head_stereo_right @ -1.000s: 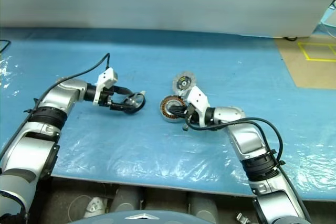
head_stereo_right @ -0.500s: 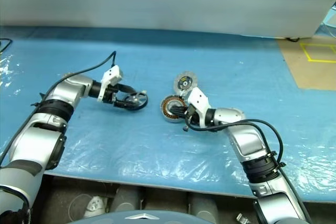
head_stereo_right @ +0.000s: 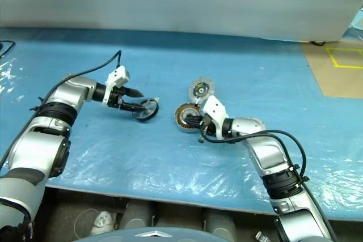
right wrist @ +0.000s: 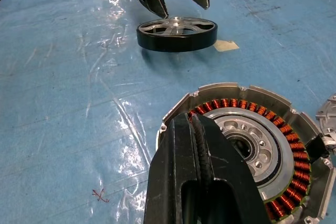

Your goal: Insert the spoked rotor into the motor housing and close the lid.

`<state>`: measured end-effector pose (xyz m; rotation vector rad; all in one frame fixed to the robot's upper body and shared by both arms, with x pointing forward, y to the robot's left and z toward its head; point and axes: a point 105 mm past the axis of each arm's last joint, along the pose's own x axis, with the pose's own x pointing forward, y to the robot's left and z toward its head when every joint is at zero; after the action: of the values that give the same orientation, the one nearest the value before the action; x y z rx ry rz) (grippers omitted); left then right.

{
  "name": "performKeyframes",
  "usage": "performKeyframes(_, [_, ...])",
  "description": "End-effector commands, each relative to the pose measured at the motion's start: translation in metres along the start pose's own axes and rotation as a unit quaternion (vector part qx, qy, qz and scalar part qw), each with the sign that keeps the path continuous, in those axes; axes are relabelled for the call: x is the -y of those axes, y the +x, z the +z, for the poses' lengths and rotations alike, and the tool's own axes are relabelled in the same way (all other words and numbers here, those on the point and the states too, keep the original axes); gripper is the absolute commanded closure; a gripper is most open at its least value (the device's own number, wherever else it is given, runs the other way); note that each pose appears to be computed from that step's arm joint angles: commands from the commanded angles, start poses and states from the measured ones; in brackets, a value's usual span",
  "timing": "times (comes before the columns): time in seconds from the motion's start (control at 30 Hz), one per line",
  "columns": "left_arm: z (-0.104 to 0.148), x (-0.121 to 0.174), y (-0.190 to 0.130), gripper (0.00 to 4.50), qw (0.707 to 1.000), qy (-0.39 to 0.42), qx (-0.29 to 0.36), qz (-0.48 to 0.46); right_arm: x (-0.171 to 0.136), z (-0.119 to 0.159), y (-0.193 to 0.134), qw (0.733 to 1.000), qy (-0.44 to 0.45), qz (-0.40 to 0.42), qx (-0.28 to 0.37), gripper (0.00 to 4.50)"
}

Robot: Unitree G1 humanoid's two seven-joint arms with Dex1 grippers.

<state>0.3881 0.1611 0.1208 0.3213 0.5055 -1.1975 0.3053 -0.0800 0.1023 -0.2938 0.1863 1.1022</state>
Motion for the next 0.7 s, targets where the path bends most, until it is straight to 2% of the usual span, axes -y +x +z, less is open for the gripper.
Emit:
performKeyframes(0.03, [0.006, -0.001, -0.001, 1.97, 1.0, 0.015, 0.006, 0.002, -0.001, 0.011, -0.001, 1.0, -0.023, 0.001, 0.014, 4.5])
performKeyframes(0.7, [-0.009, 0.007, 0.018, 1.97, 0.999, 0.034, -0.023, -0.011, -0.001, 0.008, 0.0, 1.0, -0.02, -0.004, 0.009, 4.5])
